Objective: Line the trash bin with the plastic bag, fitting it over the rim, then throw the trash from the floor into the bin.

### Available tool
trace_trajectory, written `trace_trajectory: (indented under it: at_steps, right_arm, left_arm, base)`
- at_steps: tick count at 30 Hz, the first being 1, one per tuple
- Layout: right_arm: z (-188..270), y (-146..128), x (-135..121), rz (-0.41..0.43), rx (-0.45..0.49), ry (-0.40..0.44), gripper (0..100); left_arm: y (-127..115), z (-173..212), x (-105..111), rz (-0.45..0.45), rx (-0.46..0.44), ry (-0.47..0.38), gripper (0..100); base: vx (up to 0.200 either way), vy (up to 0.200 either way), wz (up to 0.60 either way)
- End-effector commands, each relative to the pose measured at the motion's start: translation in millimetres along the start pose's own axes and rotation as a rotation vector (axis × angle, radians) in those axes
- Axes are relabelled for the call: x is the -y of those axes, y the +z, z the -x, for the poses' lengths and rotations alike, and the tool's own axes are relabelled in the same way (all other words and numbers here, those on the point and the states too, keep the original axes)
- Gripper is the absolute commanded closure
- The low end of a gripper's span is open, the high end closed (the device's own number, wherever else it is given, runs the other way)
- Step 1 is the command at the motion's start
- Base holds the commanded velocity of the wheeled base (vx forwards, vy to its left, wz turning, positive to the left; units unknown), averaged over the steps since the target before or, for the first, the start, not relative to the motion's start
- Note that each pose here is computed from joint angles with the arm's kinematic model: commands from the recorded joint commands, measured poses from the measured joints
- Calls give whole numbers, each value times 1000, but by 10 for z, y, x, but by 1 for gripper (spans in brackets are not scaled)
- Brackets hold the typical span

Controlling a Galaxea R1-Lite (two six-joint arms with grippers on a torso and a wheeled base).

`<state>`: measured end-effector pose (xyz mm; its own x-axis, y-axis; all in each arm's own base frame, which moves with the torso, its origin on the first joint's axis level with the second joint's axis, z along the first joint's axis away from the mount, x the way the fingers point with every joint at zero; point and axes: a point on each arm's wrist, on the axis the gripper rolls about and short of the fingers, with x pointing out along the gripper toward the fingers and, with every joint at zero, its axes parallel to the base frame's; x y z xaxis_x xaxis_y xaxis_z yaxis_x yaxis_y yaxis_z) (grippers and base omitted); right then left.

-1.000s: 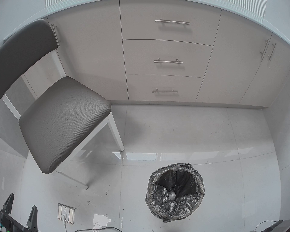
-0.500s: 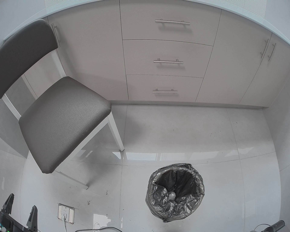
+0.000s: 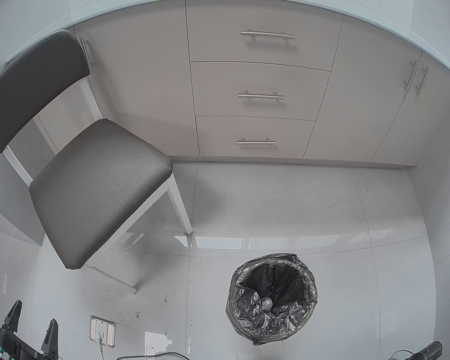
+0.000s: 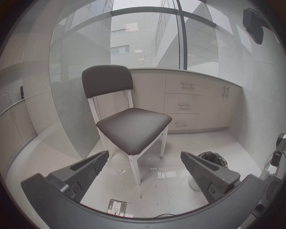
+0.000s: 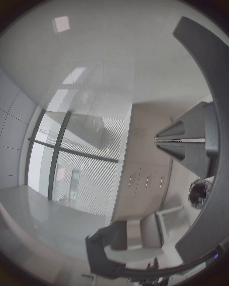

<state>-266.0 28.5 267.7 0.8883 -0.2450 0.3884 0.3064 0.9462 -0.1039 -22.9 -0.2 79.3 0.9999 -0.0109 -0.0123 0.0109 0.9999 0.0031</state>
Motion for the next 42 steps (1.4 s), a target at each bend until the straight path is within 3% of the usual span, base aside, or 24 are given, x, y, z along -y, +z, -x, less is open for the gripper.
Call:
trace_trajectory:
  at_steps: [1,4,11,19,20,26,29,31,33,34,36,42]
  right_arm:
    - [7,-198,27,-109,12,147,100]
    - [-80,-256,26,-137,-25,174,100]
    - [-337,-512,173,-111,-87,289,100]
    - [-355,-699,87,-70,-173,297,100]
    - [-348,-863,19,-36,-242,292,100]
    - [-407,-1034,-24,-35,-384,278,100]
    - [-736,-1209,-126,-52,-394,179,100]
    - [-991,-1349,-207,-93,-349,93,100]
    - [-1077,-1409,-240,-110,-328,74,100]
    - [-1365,-1685,-370,-144,-223,29,100]
    - [-1500,-1975,-468,-136,-176,19,100]
    - [-1538,-2468,-583,-81,-260,11,100]
  left_arm:
    - [-48,0,0,0,0,0,0]
    - [-48,0,0,0,0,0,0]
    - [-48,0,0,0,0,0,0]
    - [-48,0,0,0,0,0,0]
    - [-48,0,0,0,0,0,0]
    - [-48,0,0,0,0,0,0]
    - [-48,0,0,0,0,-1,0]
    - [-48,0,0,0,0,0,0]
    - [-48,0,0,0,0,0,0]
    - [-48,0,0,0,0,0,0]
    - [-48,0,0,0,0,0,0]
    - [-48,0,0,0,0,0,0]
  base:
    - [0,0,0]
    - [0,0,0]
    - [0,0,0]
    - [0,0,0]
    - [0,0,0]
    - [0,0,0]
    - [0,0,0]
    - [0,0,0]
    - [0,0,0]
    - [0,0,0]
    - [0,0,0]
    - [0,0,0]
